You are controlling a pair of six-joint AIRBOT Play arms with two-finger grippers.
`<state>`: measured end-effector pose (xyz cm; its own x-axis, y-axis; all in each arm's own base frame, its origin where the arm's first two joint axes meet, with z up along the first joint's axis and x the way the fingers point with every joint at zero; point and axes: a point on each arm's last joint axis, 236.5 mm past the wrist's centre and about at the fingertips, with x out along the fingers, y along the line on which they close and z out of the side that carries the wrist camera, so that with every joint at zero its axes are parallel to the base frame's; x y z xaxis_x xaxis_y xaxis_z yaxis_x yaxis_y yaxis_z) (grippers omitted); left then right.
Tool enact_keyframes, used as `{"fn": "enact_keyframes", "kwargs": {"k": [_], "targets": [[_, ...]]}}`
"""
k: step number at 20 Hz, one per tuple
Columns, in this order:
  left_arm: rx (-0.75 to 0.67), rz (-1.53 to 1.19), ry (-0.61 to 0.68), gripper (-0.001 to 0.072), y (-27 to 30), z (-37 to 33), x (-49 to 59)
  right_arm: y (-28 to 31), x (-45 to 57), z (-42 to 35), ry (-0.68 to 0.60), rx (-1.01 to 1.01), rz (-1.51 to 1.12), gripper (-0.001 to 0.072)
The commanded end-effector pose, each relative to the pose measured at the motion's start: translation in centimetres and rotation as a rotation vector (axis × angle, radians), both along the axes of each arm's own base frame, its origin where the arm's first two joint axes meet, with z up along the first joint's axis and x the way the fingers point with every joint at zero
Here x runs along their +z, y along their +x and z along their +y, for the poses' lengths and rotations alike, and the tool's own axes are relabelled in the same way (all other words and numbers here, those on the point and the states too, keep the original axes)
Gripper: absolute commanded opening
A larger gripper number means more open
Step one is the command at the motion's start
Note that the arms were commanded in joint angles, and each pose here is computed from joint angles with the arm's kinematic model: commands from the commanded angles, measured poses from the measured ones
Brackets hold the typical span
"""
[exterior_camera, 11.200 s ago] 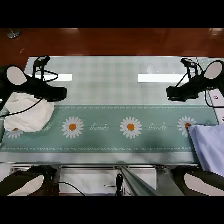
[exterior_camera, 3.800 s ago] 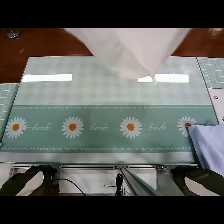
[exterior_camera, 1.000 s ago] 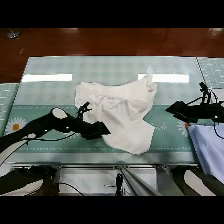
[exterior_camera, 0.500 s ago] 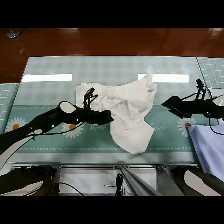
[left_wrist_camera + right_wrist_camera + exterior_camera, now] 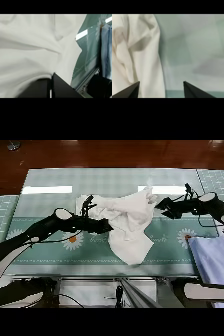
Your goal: Fold the shirts.
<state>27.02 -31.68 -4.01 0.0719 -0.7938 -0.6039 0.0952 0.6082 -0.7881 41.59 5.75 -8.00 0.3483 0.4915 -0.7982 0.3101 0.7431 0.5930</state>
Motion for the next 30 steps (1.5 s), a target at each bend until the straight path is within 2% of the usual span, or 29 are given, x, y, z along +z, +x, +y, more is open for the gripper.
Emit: {"fn": "enact_keyframes", "kwargs": {"k": [1, 3, 4, 6, 8, 9, 10, 12, 15, 18, 20, 22, 24, 27, 30], "targets": [[-0.035, 0.023, -0.016, 0.0021, -0.9, -0.2, 0.3, 3.7, -0.6, 0.7, 0.018, 0.002, 0.001, 0.0614], [-0.040, 0.025, -0.017, 0.0021, -1.0, -0.2, 0.3, 4.5, -1.1, 1.4, 0.041, 0.020, 0.027, 0.0589], [-0.040, 0.025, -0.017, 0.0021, -1.0, -0.2, 0.3, 4.6, -1.3, 1.8, 0.047, 0.036, 0.037, 0.0516], [-0.039, 0.024, -0.016, 0.0021, -1.0, -0.2, 0.3, 4.6, -1.5, 3.1, 0.051, 0.077, 0.046, 0.0427], [-0.035, 0.024, -0.017, 0.0021, -0.9, -0.1, 0.3, 4.6, -1.5, 4.1, 0.049, 0.102, 0.043, 0.0287], [-0.031, 0.024, -0.017, 0.0021, -0.7, 0.0, 0.4, 4.3, -1.5, 4.5, 0.049, 0.121, 0.044, 0.0178], [-0.027, 0.021, -0.020, 0.0021, -0.5, 0.1, 0.5, 4.0, -1.5, 4.9, 0.051, 0.146, 0.046, 0.0018], [-0.018, -0.006, -0.047, 0.0021, 0.8, 0.8, 2.1, 3.0, -0.5, 5.4, 0.069, 0.205, 0.069, 0.0024], [0.039, -0.180, -0.136, 0.0020, 5.9, 3.5, 10.2, 4.8, 7.3, 3.2, -0.066, 0.271, -0.083, 0.0023], [0.175, -0.542, -0.199, 0.0020, 12.0, 8.5, 24.8, 7.6, 24.9, 1.7, -0.209, 0.224, -0.472, 0.0023], [0.259, -0.777, -0.225, 0.0019, 12.8, 12.3, 35.8, 4.9, 37.4, 2.3, -0.261, 0.219, -0.732, 0.0023], [0.305, -1.021, -0.184, 0.0019, 10.7, 15.5, 45.2, -1.5, 47.3, 3.1, -0.340, 0.227, -0.952, 0.0023], [0.337, -1.208, -0.086, 0.0019, 7.0, 17.8, 51.7, -8.4, 53.4, 3.5, -0.397, 0.212, -1.117, 0.0023], [0.352, -1.434, 0.057, 0.0020, 0.1, 19.0, 57.7, -18.0, 58.5, 4.0, -0.437, 0.194, -1.294, 0.0023], [0.363, -1.584, 0.115, 0.0020, -6.5, 18.7, 60.7, -25.2, 60.7, 4.1, -0.468, 0.179, -1.409, 0.0023]]}}
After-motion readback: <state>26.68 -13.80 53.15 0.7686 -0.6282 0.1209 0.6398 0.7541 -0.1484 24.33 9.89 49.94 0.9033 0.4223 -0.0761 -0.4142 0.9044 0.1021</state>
